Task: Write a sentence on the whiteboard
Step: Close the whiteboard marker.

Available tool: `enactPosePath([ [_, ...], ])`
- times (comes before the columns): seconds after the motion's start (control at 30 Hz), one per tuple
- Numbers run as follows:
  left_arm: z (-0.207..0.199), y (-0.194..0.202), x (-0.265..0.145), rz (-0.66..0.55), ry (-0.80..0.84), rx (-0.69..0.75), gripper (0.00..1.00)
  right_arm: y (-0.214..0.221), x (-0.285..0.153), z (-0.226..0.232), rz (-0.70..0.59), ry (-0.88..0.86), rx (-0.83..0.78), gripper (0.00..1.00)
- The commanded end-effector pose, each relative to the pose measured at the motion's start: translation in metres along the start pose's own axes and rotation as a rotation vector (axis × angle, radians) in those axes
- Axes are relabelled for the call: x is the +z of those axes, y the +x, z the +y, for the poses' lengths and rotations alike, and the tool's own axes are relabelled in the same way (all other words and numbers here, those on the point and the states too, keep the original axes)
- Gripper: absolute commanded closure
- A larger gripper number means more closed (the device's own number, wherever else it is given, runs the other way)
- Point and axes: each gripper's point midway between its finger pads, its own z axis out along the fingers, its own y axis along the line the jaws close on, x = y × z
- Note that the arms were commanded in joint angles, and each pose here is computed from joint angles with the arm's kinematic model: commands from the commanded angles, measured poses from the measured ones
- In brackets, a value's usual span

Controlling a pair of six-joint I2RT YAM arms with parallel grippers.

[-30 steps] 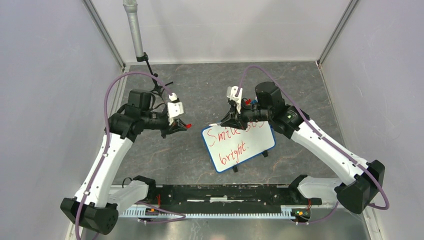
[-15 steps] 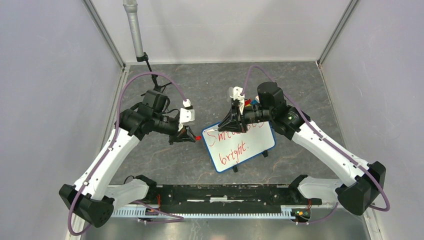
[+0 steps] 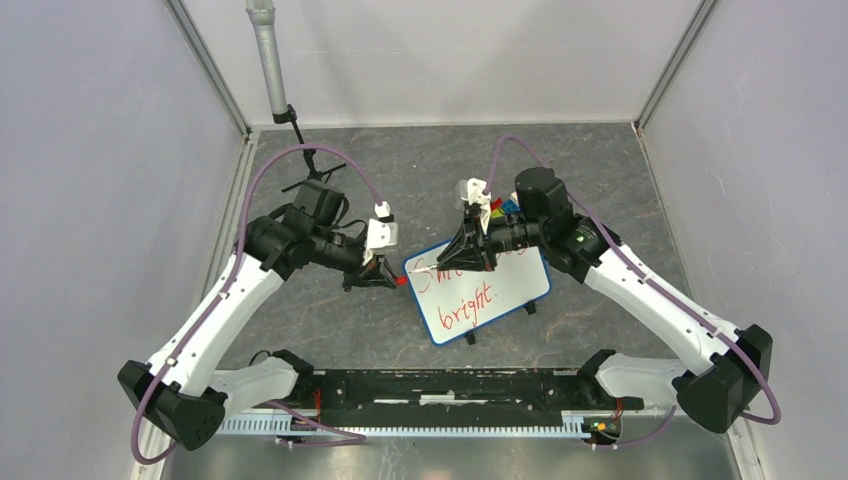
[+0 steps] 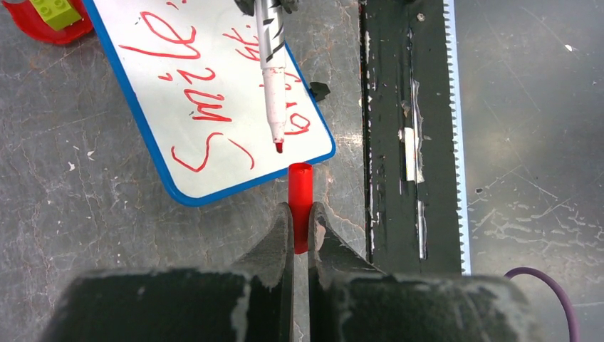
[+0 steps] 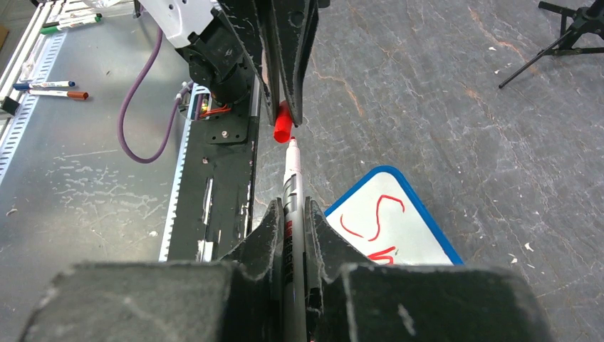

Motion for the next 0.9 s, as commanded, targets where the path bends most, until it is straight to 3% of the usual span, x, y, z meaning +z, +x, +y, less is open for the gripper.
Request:
enactPosePath([
  [0.0, 0.0039, -0.0132, -0.0029, -0.018, -0.023, 0.000, 0.97, -0.0099, -0.0038, 0.0077, -0.035, -0.021, -0.031, 1.00],
  [0.87, 0.0054, -0.0140, 0.0029, -0.001, -0.023, 0.009, 0.98, -0.0039, -0.0019, 0.0127, -0.023, -0.036, -0.027, 1.00],
])
